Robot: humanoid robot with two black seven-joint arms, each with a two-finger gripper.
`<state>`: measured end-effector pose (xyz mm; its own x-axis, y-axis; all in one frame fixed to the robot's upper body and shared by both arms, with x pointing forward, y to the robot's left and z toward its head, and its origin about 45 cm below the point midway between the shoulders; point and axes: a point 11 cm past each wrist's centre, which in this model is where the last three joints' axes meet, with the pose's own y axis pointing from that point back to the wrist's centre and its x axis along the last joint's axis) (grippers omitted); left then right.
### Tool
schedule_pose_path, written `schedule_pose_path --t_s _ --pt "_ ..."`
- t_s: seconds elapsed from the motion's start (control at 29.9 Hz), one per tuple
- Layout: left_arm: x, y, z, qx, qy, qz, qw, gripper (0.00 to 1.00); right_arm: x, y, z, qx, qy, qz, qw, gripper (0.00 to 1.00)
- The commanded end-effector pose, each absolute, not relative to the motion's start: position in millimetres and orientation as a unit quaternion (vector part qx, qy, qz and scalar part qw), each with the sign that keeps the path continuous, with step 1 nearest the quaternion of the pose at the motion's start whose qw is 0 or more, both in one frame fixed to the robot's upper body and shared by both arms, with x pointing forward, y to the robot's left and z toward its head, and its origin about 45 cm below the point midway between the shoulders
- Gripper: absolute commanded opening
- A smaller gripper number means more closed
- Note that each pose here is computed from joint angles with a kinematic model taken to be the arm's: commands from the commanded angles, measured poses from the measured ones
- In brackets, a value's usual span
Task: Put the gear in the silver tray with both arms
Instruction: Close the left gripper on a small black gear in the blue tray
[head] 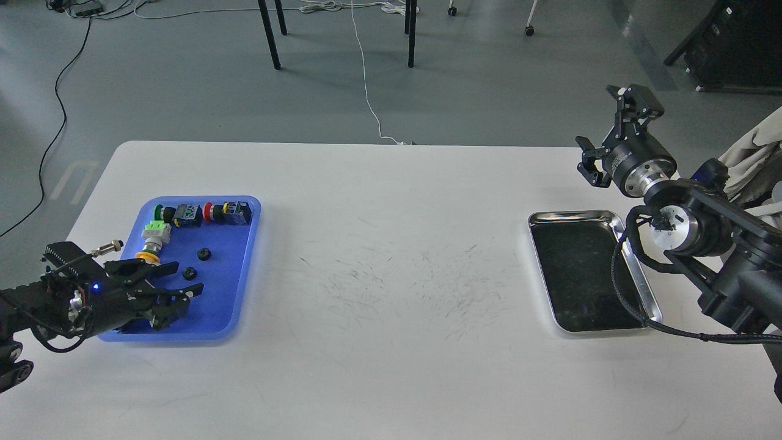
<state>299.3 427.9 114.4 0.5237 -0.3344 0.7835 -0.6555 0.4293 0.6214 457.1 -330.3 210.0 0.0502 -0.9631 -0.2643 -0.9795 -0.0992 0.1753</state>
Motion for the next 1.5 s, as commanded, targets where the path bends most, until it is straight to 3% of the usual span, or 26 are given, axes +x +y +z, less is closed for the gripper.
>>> schedule_pose_path --t_s 0.0,0.64,1.0,1.47 --pt "299 429 114 0.524 -0.473 0.115 0.699 0.66 458 -329 210 -0.724 0.67 0.159 0.027 0.99" --pt "306 427 104 0.526 -0.483 0.121 0.69 0.55 458 -330 210 -0.722 0.673 0.158 0.025 0.99" --pt "302 428 102 0.527 -0.481 0.117 0.691 0.44 457 -329 209 -0.723 0.672 0.159 0.025 0.99" --pt "303 417 97 0.518 -0.481 0.116 0.698 0.42 457 -331 210 -0.722 0.673 0.158 0.025 0.99"
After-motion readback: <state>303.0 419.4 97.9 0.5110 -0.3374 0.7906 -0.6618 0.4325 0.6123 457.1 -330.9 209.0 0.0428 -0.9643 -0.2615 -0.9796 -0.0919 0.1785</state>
